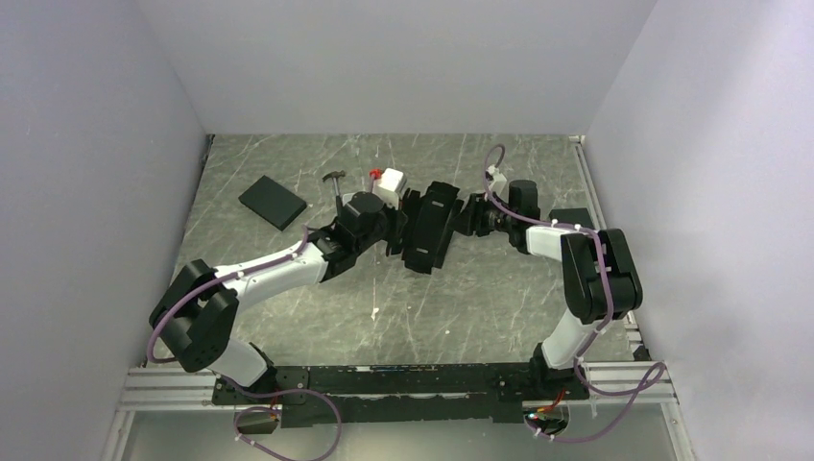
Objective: Fold the paper box
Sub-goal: Fold the paper box at the center of the board.
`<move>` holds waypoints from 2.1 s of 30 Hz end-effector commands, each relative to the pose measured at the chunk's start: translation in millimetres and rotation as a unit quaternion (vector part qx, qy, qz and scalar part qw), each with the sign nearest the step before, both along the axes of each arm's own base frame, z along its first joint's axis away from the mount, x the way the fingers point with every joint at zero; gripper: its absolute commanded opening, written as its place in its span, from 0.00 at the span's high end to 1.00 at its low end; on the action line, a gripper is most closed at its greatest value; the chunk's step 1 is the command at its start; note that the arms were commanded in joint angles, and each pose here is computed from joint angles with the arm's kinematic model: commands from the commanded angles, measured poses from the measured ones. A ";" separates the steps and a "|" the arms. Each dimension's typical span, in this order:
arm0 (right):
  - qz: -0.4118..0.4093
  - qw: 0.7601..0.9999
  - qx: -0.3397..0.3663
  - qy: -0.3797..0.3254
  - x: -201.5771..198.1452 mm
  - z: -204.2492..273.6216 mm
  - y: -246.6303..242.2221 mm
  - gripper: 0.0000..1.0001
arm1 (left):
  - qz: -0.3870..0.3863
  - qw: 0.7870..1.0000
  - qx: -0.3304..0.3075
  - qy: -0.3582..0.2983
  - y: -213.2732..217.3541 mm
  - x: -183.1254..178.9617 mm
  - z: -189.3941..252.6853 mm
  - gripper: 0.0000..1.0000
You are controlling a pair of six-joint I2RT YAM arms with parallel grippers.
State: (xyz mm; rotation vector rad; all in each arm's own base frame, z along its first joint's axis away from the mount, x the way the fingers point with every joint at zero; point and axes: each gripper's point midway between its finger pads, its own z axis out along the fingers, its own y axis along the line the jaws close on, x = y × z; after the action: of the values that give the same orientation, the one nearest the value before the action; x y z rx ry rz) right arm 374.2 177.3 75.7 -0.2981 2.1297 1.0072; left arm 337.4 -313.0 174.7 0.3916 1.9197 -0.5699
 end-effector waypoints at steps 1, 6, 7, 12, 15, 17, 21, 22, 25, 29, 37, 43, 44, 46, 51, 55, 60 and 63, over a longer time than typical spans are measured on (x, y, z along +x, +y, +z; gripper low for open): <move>0.014 0.998 0.023 -0.053 17.8 27.6 10.4 0.61 | -0.002 0.999 -0.027 -0.042 -3.7 1.1 31.1 1.00; 0.033 0.996 0.038 -0.074 12.6 38.4 15.5 0.88 | -0.002 0.998 -0.039 -0.045 -3.8 -0.4 33.0 1.00; 0.035 0.995 0.035 -0.081 12.1 40.8 15.6 0.93 | -0.002 0.998 -0.042 -0.045 -4.2 -1.0 33.2 1.00; 0.029 0.994 0.013 -0.105 12.6 49.8 15.5 1.00 | -0.013 0.996 -0.076 -0.046 -7.5 -7.1 39.0 1.00; 0.029 0.993 0.010 -0.111 11.5 52.8 18.3 1.00 | -0.027 0.993 -0.103 -0.040 -10.9 -11.1 41.7 1.00; 0.029 0.993 0.009 -0.110 10.8 52.9 19.0 1.00 | -0.031 0.991 -0.123 -0.034 -10.8 -12.0 42.2 1.00; 0.029 0.993 0.009 -0.113 9.6 54.6 19.2 1.00 | -0.041 0.984 -0.169 -0.026 -6.9 -12.0 45.9 1.00; 0.029 0.993 0.008 -0.115 9.4 55.4 19.5 1.00 | -0.045 0.983 -0.178 -0.022 -6.5 -12.2 46.8 1.00; 0.030 0.993 0.007 -0.118 9.3 56.6 19.4 1.00 | -0.057 0.979 -0.196 -0.018 -5.0 -12.7 48.9 1.00; 0.031 0.992 0.006 -0.122 9.0 58.4 19.3 1.00 | -0.077 0.974 -0.211 -0.022 -4.3 -15.8 54.0 1.00; 0.033 0.992 0.007 -0.124 8.2 61.5 20.0 1.00 | -0.104 0.967 -0.231 -0.023 -4.3 -21.9 61.1 1.00; 0.035 0.991 0.005 -0.125 7.2 62.6 21.4 1.00 | -0.114 0.966 -0.233 -0.018 -9.3 -21.3 61.4 1.00; 0.036 0.991 0.006 -0.126 6.7 63.3 22.3 1.00 | -0.115 0.965 -0.233 -0.018 -10.0 -20.8 61.9 1.00; 0.036 0.991 0.006 -0.126 6.9 63.7 22.2 1.00 | -0.117 0.965 -0.232 -0.016 -11.5 -20.5 61.5 1.00; 0.034 0.991 0.003 -0.126 7.1 63.1 21.7 1.00 | -0.116 0.969 -0.220 -0.012 -12.5 -18.3 58.8 1.00; 0.035 0.991 0.006 -0.126 6.4 64.2 22.8 1.00 | -0.108 0.977 -0.183 -0.011 -15.3 -17.0 55.1 1.00; 0.037 0.990 0.011 -0.132 5.0 69.2 23.5 1.00 | -0.103 0.983 -0.150 -0.011 -19.8 -16.8 49.6 1.00; 0.038 0.990 0.015 -0.136 3.9 72.6 23.8 1.00 | -0.099 0.987 -0.123 -0.010 -22.5 -16.8 44.8 1.00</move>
State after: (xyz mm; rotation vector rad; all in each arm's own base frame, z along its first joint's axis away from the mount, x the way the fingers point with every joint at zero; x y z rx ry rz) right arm 387.6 183.2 112.7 -0.3720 1.9920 0.9113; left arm 326.6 -317.4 202.0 0.3535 1.8079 -0.9187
